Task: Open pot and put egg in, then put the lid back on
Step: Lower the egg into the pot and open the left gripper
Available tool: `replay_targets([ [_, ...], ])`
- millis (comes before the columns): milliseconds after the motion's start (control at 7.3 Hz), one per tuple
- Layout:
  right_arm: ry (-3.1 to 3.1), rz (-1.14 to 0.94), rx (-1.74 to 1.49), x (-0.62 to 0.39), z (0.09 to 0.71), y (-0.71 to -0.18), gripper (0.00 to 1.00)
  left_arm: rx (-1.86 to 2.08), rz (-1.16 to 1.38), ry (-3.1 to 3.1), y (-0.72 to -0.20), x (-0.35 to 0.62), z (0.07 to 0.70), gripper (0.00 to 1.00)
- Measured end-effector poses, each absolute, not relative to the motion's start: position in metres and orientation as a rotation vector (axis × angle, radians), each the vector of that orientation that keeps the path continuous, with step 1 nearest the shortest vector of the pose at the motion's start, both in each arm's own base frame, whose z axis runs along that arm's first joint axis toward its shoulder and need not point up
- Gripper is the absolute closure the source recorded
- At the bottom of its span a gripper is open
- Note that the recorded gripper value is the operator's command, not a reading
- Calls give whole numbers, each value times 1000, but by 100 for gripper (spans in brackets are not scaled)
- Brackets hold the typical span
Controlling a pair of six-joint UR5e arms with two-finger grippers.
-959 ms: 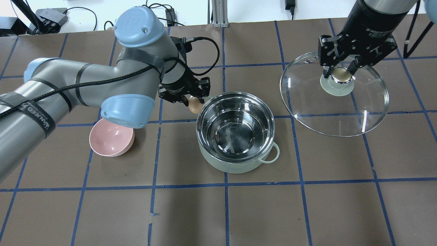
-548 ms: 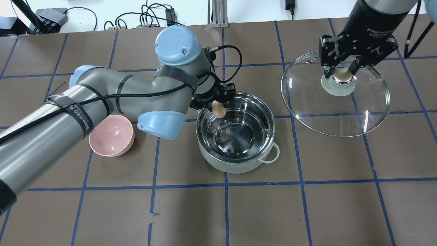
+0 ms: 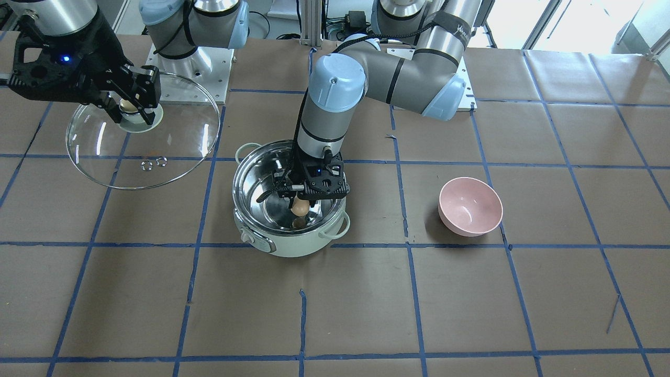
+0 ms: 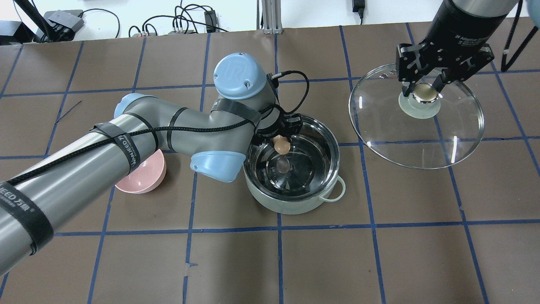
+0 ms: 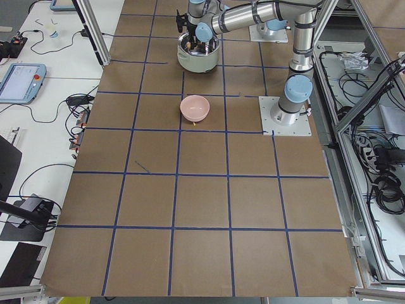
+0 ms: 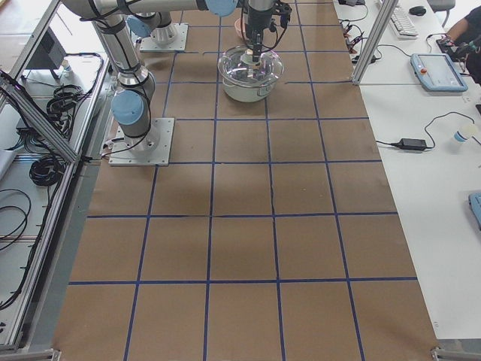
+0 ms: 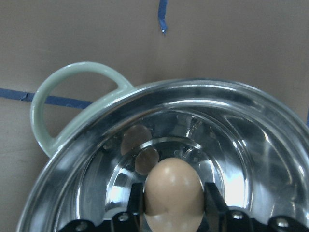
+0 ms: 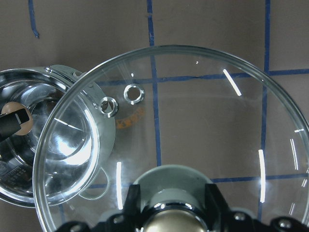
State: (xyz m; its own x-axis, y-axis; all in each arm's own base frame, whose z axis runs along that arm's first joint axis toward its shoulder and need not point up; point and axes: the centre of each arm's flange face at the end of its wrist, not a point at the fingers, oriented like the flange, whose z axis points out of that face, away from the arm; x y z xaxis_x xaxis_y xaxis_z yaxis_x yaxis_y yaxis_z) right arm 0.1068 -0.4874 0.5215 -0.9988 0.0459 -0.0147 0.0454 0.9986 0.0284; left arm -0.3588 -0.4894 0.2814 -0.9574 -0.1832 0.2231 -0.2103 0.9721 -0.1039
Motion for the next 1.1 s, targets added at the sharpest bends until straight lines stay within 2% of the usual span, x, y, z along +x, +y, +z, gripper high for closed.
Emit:
replay_targets([
  [548, 3122, 43, 69, 107, 521, -487, 67, 371, 205, -2871, -489, -379, 264, 86],
  [685, 3121, 42, 69, 107, 521, -488, 67, 399, 204, -2856, -491, -382, 256, 44],
  [822, 3121, 41, 69, 107, 521, -488, 67, 419, 210, -2840, -494, -384, 250, 15],
  [1096, 3121, 38, 69, 107, 522, -487, 67, 441, 226, -2824, -495, -385, 252, 3],
])
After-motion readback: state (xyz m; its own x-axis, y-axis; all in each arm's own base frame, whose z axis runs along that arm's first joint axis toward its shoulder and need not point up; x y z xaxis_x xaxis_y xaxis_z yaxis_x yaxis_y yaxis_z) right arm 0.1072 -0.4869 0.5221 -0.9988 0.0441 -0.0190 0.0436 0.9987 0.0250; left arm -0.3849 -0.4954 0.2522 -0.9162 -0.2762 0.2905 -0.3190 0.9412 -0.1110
